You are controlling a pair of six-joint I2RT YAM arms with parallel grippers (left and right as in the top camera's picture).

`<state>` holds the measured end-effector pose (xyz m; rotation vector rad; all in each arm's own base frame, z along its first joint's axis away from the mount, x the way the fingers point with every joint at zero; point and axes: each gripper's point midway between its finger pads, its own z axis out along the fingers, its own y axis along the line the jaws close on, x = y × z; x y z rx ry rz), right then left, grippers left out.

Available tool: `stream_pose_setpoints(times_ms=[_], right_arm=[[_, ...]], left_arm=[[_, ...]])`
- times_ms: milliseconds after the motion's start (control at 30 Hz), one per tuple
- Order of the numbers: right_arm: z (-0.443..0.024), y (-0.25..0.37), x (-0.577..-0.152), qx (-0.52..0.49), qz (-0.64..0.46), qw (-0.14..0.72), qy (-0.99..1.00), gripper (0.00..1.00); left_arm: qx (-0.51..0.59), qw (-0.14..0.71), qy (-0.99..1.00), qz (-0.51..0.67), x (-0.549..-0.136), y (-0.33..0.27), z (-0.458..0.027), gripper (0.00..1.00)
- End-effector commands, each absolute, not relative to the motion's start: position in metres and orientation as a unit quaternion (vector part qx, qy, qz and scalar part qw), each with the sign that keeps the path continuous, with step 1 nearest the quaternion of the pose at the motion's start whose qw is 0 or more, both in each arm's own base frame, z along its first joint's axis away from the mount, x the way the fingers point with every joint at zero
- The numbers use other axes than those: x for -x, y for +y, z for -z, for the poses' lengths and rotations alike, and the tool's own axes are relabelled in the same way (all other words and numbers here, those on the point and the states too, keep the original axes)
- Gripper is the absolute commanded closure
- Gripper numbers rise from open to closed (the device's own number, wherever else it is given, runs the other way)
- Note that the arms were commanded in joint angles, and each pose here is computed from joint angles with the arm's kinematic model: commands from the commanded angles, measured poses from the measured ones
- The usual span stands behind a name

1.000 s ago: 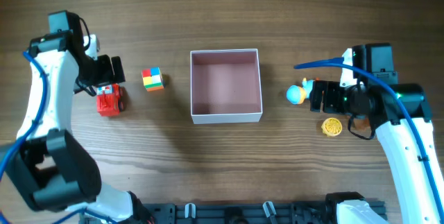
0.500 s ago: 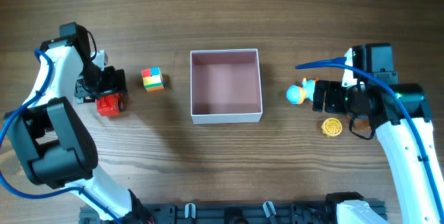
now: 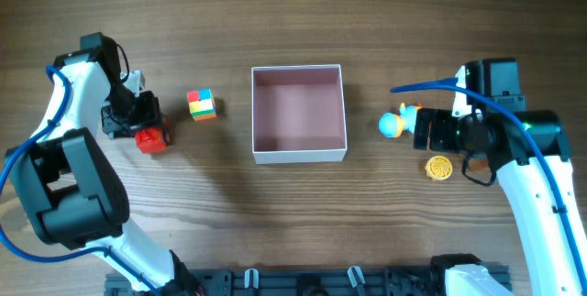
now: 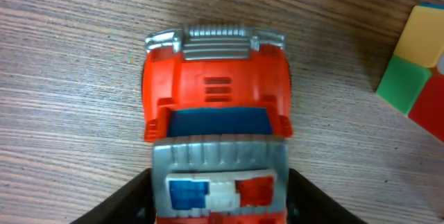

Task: Pack container
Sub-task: 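Grasp the red toy fire truck with the left gripper, then carry the fire truck into the white box and release it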

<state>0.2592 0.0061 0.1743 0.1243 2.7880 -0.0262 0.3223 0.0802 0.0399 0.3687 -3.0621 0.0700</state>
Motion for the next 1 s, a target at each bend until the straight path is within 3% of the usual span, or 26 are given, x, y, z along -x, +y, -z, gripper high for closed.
stream_pose_setpoints(times_ms=[0, 333, 400, 633, 767, 833, 967], right_arm=[[-0.183, 0.002, -0.263, -0.057, 0.017, 0.187, 0.981, 0.00], [-0.183, -0.002, -0.263, -0.060, 0.027, 0.188, 0.980, 0.00], [-0.183, -0.002, -0.263, -0.060, 0.027, 0.188, 0.980, 0.00], [-0.183, -0.002, -0.263, -0.063, 0.027, 0.189, 0.980, 0.00], [-0.183, -0.002, -0.263, -0.063, 0.027, 0.189, 0.980, 0.00], [-0.184, -0.002, -0.264, -0.063, 0.027, 0.190, 0.979, 0.00], [-0.184, -0.002, -0.264, -0.064, 0.027, 0.191, 0.979, 0.00]], left_arm=[[-0.120, 0.043, -0.991, -0.036, -0.317, 0.076, -0.032, 0.44], [-0.120, 0.044, -0.991, -0.036, -0.317, 0.076, -0.033, 0.77], [-0.119, 0.044, -0.991, -0.037, -0.316, 0.076, -0.033, 0.94], [-0.115, 0.045, -0.992, -0.036, -0.316, 0.072, -0.038, 0.96], [-0.073, -0.037, -0.996, -0.027, -0.339, 0.041, -0.117, 0.96], [-0.028, -0.148, -0.988, -0.035, -0.358, 0.004, -0.190, 0.96], [0.103, -0.307, -0.943, -0.073, -0.357, -0.092, -0.283, 0.96]])
